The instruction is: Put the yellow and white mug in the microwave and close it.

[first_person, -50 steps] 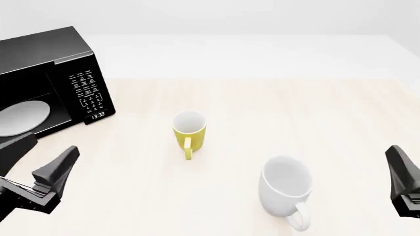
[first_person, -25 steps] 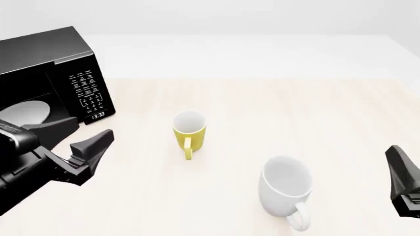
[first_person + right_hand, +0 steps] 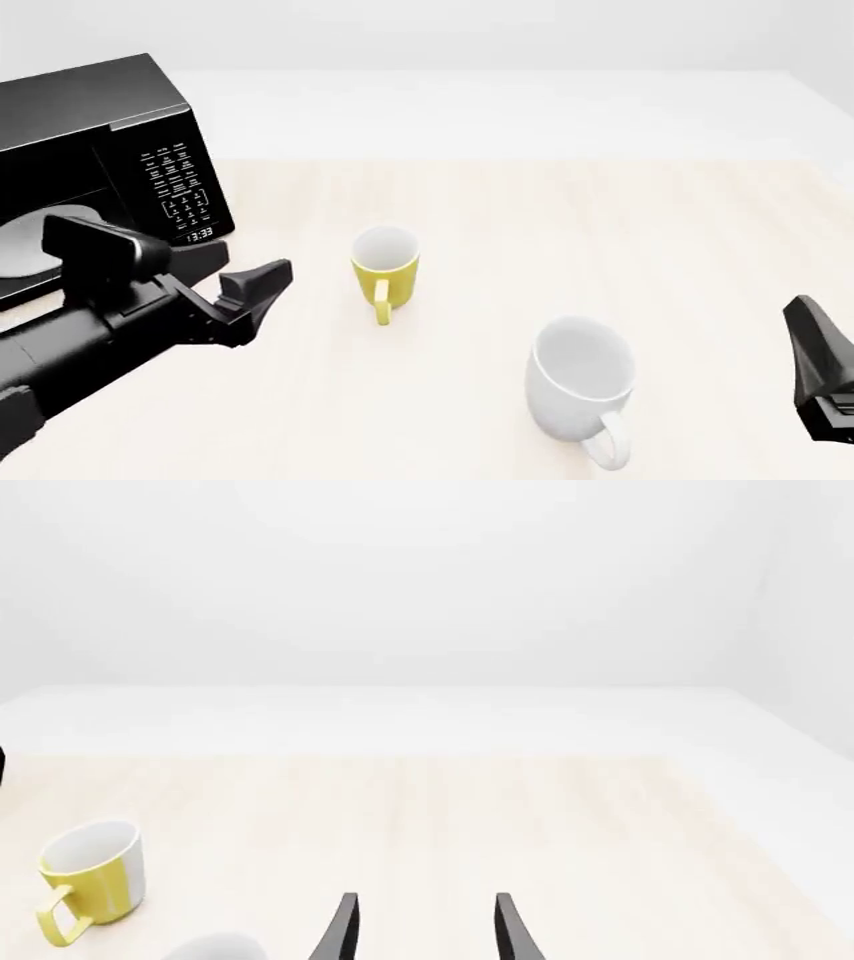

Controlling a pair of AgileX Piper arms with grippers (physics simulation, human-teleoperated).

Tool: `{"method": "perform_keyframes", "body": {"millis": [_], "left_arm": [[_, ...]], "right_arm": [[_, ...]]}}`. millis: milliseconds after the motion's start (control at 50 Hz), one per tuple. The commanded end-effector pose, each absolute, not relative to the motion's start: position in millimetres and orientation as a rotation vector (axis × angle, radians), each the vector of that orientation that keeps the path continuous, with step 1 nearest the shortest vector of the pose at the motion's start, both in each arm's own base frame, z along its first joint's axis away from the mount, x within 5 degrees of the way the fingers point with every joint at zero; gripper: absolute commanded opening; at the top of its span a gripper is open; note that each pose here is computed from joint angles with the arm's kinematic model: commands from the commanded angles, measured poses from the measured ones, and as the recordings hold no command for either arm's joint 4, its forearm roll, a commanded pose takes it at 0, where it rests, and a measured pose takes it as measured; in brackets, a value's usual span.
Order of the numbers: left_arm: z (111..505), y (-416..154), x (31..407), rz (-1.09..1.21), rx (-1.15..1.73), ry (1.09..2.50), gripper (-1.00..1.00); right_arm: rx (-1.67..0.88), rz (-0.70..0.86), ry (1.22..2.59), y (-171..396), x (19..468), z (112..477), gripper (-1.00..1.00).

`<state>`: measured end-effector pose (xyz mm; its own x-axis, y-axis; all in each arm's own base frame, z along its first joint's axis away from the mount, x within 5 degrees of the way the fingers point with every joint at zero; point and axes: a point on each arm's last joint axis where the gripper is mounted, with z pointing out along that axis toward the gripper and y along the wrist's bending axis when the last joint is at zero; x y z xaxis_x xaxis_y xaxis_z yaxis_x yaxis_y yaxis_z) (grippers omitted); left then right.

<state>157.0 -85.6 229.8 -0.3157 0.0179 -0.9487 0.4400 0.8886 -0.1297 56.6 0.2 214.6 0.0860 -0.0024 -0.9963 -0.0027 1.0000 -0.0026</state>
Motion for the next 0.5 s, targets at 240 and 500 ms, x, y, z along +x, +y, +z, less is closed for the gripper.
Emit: {"method": "perform_keyframes", "body": {"millis": [240, 500], "left_arm": [[211, -112, 188, -0.485, 0.334, 1.935, 1.00], [199, -125, 212, -0.490, 0.314, 1.978, 1.00]], "right_arm": [[-0.004, 0.000, 1.484, 0, 57, 214, 1.00], [-0.004, 0.000, 1.484, 0, 57, 214, 1.00]]}}
